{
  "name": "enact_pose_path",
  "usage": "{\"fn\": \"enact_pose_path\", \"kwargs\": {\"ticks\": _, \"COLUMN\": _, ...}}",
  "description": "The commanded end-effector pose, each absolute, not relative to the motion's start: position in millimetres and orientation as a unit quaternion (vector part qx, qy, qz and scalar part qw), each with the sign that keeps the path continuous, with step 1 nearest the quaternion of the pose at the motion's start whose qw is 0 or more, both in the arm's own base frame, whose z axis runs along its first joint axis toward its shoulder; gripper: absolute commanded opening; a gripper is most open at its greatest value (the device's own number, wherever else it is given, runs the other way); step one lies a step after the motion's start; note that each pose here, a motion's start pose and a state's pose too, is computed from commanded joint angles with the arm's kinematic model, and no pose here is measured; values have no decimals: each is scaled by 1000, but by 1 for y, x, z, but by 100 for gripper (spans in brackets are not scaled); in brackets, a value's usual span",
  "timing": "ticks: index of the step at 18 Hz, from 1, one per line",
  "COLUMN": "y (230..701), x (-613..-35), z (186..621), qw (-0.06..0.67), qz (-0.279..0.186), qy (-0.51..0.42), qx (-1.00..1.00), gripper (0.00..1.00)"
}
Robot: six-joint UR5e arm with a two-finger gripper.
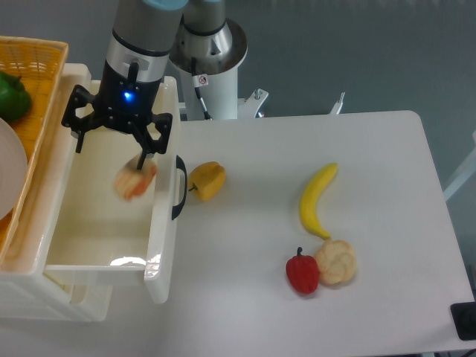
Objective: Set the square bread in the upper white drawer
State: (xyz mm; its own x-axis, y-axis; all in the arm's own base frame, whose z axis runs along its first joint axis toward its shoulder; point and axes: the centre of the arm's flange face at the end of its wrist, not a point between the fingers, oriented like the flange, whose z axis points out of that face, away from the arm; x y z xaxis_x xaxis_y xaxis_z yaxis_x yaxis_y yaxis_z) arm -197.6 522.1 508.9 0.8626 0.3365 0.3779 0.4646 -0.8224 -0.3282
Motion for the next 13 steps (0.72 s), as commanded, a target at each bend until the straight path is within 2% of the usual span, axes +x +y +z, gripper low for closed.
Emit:
{"fn": "enact_pose_path", "kwargs": {"ticks": 5, "y": 520, "x": -203, "z": 515, "qw": 214, "qz": -148, "qy": -214, "qx": -941, "gripper": 100}}
{"fn": "enact_pose_path", "kwargs": {"ticks": 13, "y": 484, "x": -270, "z": 524, "qw": 230, "qz": -98, "qy": -236, "qx": -939, "gripper": 100}}
